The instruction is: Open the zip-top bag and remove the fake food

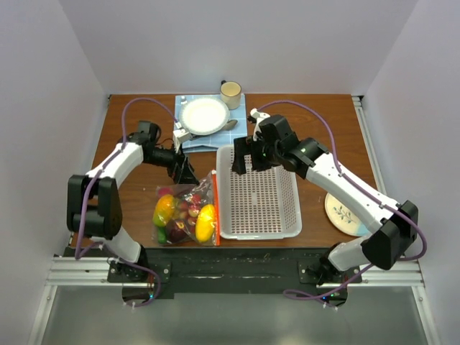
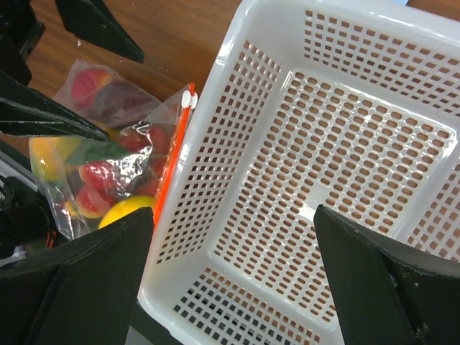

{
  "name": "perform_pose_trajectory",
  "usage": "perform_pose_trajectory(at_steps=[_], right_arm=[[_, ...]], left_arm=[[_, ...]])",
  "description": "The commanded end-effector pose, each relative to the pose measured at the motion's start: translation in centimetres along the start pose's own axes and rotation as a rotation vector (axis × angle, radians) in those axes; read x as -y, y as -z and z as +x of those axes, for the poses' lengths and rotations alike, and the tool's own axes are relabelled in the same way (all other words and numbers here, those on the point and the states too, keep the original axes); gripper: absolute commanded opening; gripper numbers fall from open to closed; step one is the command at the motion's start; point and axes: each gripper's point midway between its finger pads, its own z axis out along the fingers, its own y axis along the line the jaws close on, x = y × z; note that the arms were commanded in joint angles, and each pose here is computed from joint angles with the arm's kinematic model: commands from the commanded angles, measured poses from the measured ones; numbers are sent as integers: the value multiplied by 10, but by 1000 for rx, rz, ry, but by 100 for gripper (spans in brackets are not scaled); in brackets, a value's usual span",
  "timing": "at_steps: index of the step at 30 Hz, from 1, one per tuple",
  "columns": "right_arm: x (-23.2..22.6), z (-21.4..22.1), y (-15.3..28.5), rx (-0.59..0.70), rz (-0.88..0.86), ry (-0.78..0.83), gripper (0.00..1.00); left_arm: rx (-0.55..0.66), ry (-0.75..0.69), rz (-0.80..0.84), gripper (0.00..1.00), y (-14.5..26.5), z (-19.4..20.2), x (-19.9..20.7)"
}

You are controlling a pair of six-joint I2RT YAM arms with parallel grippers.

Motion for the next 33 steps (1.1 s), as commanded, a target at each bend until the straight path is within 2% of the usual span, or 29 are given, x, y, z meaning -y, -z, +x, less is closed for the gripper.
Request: perform_pose_trajectory(at_steps=[1,7,9,12,13,16,21,26,33], right_arm=[[-14,-5,9,46,-71,-11,99],[-13,3,-2,23,-81,-25,99],[-15,4,-5,21,-93,-31,99],[-16,6,-7,14,-100,-37,99],[-17,6,-8,16,-102,-39,99],[-20,6,-9,17,-122,-43,99],[-28,0,-12,42,-169,-44,99],[-49,-10,-19,90,-291,-41,99],[-78,-51,-25,254,-437,12,99]], left_arm=[[18,-60,190,100,-4,-6,24],[23,-85,276,100,-15,-7,31],[15,-97,294,90,-20,-5,34],[1,-103,311,53,-24,-4,37],[-7,-98,313,26,-24,-4,36],[-29,-117,295,0,-20,-11,35],[-43,-244,147,0,7,-46,32],[15,-362,-5,0,45,-91,38],[22,-383,-10,0,59,-92,65]])
